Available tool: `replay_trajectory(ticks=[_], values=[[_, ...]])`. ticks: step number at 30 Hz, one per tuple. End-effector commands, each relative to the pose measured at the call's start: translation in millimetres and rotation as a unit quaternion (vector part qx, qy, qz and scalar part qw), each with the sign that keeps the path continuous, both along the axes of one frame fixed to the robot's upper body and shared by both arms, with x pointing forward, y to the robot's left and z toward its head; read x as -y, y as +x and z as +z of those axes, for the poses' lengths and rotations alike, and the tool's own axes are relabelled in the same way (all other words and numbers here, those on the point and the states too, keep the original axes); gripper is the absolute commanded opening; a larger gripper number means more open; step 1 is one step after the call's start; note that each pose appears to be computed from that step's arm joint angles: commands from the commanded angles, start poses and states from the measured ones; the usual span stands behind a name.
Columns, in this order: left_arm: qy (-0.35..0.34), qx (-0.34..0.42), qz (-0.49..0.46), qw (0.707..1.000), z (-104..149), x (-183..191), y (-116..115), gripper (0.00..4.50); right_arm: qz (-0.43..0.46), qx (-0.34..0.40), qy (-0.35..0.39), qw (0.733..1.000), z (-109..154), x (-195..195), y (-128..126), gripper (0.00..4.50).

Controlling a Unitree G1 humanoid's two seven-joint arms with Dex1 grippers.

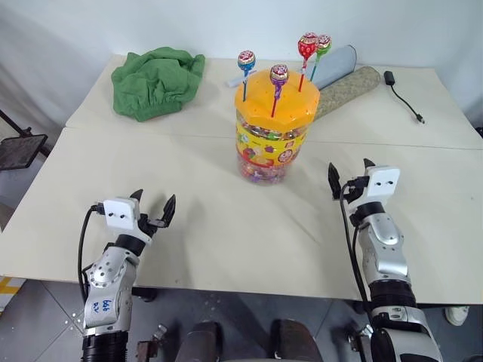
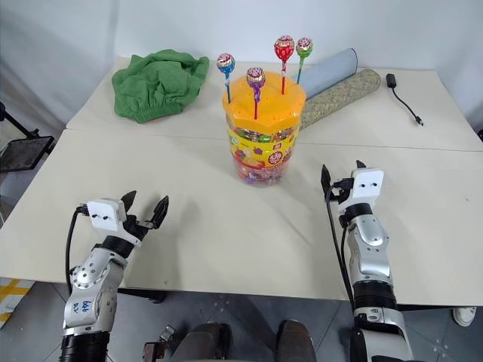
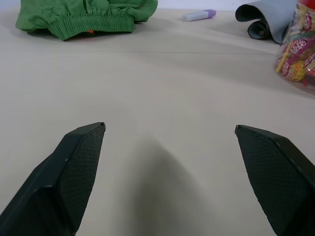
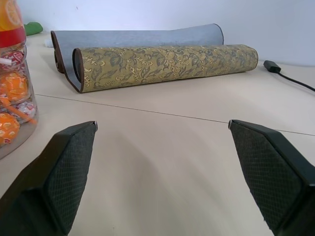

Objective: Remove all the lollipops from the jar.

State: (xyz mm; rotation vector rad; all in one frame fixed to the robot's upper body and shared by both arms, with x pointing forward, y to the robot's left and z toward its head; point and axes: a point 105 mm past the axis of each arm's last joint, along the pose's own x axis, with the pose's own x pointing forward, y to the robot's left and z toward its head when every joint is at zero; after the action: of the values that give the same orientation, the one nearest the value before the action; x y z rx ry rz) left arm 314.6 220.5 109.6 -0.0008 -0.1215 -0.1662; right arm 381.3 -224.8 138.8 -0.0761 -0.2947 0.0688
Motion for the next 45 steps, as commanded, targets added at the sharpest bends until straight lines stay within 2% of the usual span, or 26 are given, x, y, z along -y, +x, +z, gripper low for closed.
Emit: replay_trajectory(ticks=[1,4,6,8,12,17,20,25,32,34,38,45], values=[[-0.016,0.001,0.001,1.000,10.6,-8.8,-1.0,4.48,0.046,0.044,-0.014,0.998,21.6,-9.2,-8.7,4.50],[-0.044,0.036,-0.045,0.997,29.6,-11.4,-4.3,4.48,0.130,0.095,-0.017,0.987,40.9,-20.4,-33.3,4.50],[-0.037,0.044,-0.100,0.993,39.6,-12.9,-7.1,4.48,0.191,0.128,-0.010,0.973,58.1,-19.6,-58.5,4.50],[-0.027,0.045,-0.140,0.989,45.4,-15.7,-8.7,4.48,0.215,0.135,-0.015,0.967,66.2,-16.2,-72.3,4.50],[-0.017,0.046,-0.276,0.960,94.3,-34.3,0.5,4.48,0.293,0.134,-0.068,0.944,105.6,6.9,-128.8,4.50],[-0.030,0.106,-0.307,0.945,143.2,-30.1,28.0,4.48,0.293,0.152,-0.095,0.939,137.2,4.3,-159.8,4.50],[-0.037,0.126,-0.347,0.929,158.7,-4.2,45.4,4.48,0.275,0.155,-0.104,0.943,139.1,0.1,-170.3,4.50],[-0.027,0.138,-0.434,0.890,175.0,64.3,68.6,4.48,0.247,0.147,-0.105,0.952,129.4,-2.0,-169.8,4.50],[-0.032,0.172,-0.541,0.822,209.2,134.1,67.7,4.48,0.249,0.143,-0.101,0.953,126.8,-12.5,-163.0,4.50],[-0.030,0.182,-0.550,0.815,214.4,143.0,67.3,4.48,0.251,0.143,-0.097,0.953,126.5,-15.2,-163.3,4.50],[-0.043,0.179,-0.560,0.808,218.1,153.3,69.4,3.62,0.253,0.145,-0.094,0.952,128.1,-20.3,-164.3,4.50],[-0.033,0.157,-0.560,0.813,208.6,162.5,75.8,1.36,0.260,0.148,-0.095,0.949,132.6,-26.1,-166.5,4.50]])
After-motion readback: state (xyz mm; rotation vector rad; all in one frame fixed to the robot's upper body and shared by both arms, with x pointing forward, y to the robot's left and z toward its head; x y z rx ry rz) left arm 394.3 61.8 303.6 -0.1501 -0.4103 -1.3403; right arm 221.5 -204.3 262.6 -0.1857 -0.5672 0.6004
